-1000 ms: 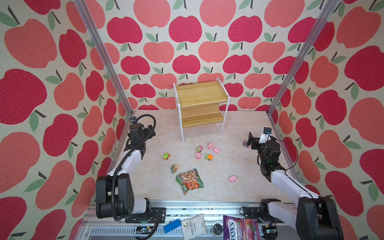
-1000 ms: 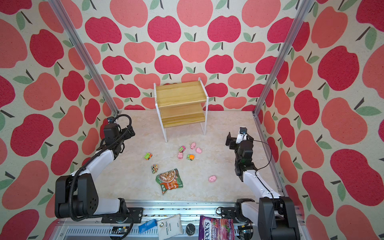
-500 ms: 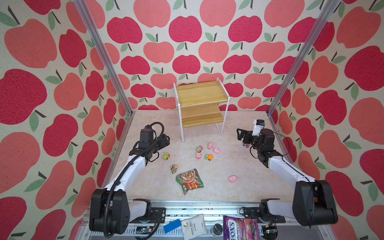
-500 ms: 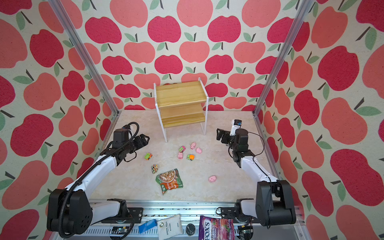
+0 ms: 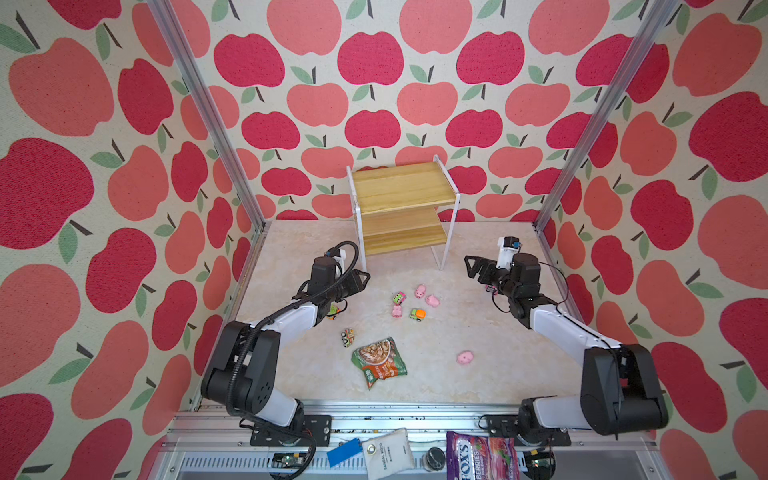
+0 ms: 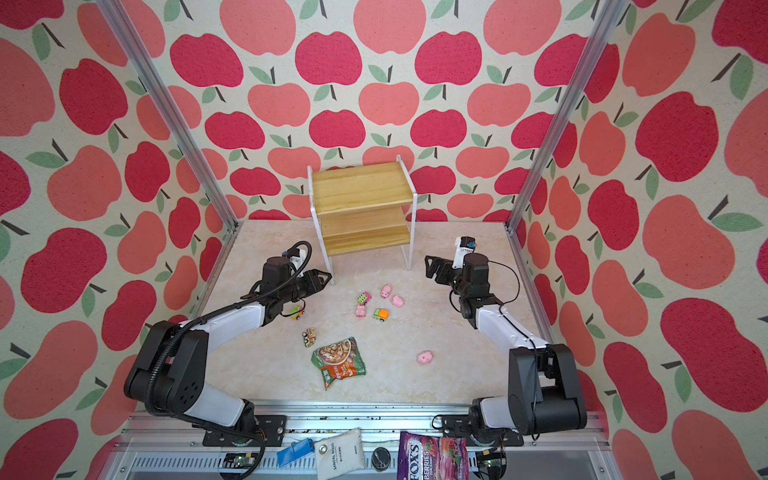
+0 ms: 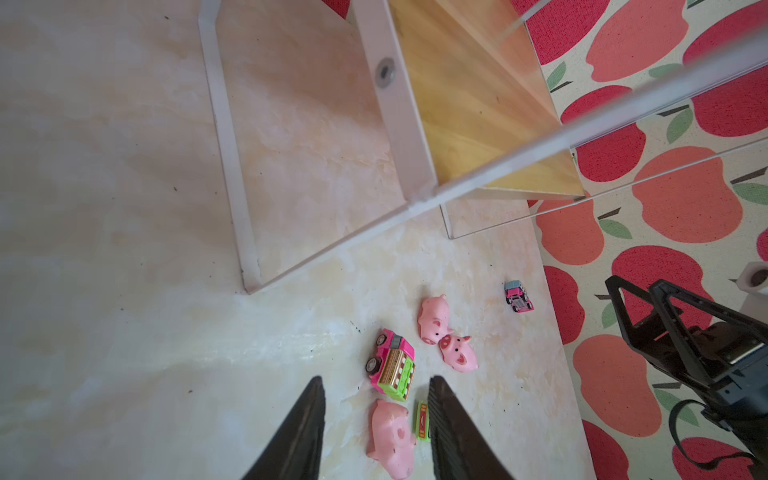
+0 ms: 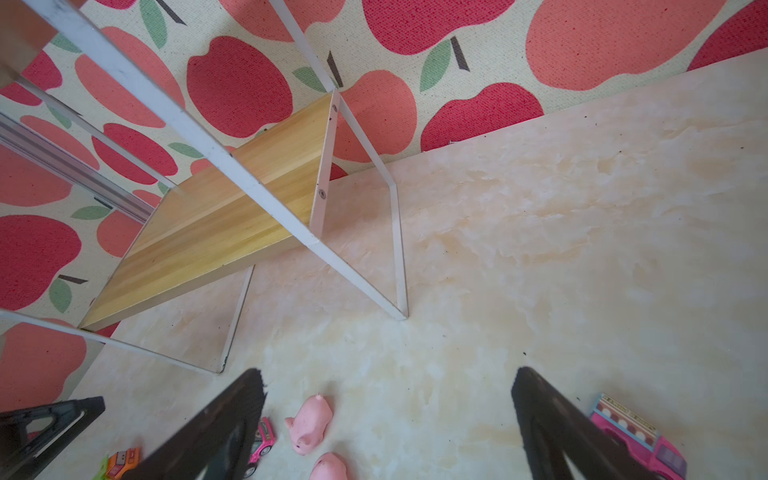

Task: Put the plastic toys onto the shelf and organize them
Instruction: 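Raise both arms and move the right gripper toward the pink pigs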

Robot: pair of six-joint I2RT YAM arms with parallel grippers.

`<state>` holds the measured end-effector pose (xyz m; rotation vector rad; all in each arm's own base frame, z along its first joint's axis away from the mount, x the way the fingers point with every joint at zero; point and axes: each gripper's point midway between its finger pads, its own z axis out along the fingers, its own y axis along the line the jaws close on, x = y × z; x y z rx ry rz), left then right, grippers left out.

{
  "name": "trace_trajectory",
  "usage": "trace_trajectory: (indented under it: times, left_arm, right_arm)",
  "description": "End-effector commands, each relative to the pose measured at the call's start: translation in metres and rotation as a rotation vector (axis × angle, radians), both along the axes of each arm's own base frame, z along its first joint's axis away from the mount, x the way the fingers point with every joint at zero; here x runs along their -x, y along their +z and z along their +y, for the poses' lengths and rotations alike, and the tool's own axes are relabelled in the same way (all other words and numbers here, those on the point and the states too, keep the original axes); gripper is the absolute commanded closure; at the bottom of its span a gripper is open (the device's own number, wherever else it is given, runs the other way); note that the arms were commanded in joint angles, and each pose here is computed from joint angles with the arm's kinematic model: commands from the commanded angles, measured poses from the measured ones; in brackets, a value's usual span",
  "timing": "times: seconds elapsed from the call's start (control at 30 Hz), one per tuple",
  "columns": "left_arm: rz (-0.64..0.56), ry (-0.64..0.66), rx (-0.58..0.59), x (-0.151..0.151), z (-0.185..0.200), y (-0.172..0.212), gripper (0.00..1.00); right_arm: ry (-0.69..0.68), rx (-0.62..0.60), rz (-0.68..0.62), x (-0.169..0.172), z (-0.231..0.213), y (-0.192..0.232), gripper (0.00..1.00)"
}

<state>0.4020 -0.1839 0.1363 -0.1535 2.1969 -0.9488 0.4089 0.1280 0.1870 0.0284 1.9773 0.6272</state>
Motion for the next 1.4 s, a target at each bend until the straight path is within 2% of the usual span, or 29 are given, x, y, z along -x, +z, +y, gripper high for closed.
trace_trajectory:
  times: [0.0, 0.2, 0.43, 0.57, 0.67, 0.73, 0.9, 1.0, 1.13, 1.27, 1.37]
  left_arm:
    - [-0.097, 0.026, 0.060, -0.029, -0.005, 0.026, 0.62]
    - [-0.119, 0.121, 0.105, -0.062, 0.014, 0.027, 0.72]
    - [-0.139, 0.167, 0.125, -0.102, 0.040, 0.038, 0.73]
    - [-0.122, 0.170, 0.098, -0.108, 0.050, 0.036, 0.73]
    - [-0.097, 0.154, 0.056, -0.095, 0.052, 0.033, 0.71]
    - [-0.067, 0.148, -0.010, -0.081, 0.058, 0.030, 0.66]
    - [0.012, 0.114, -0.233, -0.040, 0.076, 0.038, 0.41]
    - [0.064, 0.107, -0.344, -0.016, 0.084, 0.055, 0.31]
    - [0.114, 0.046, -0.392, 0.013, 0.081, 0.078, 0.26]
    - [0.138, -0.005, -0.440, 0.043, 0.079, 0.079, 0.23]
    - [0.117, 0.009, -0.431, 0.054, 0.082, 0.071, 0.22]
  right_arm:
    - [0.000, -0.003, -0.043, 0.006, 0.002, 0.011, 0.04]
    - [-0.002, -0.014, -0.062, 0.017, 0.002, 0.012, 0.04]
    - [0.031, 0.021, -0.050, 0.028, 0.015, 0.005, 0.04]
    - [0.075, 0.078, 0.002, 0.038, 0.034, -0.012, 0.05]
    - [0.106, 0.157, 0.044, 0.049, 0.050, -0.026, 0.05]
    - [0.134, 0.211, 0.070, 0.057, 0.064, -0.035, 0.05]
    - [0.233, 0.402, 0.114, 0.073, 0.101, -0.056, 0.06]
    - [0.297, 0.527, 0.129, 0.081, 0.112, -0.065, 0.06]
    - [0.385, 0.590, 0.175, 0.092, 0.123, -0.070, 0.06]
    - [0.454, 0.612, 0.170, 0.110, 0.150, -0.075, 0.06]
    - [0.483, 0.636, 0.194, 0.120, 0.174, -0.089, 0.08]
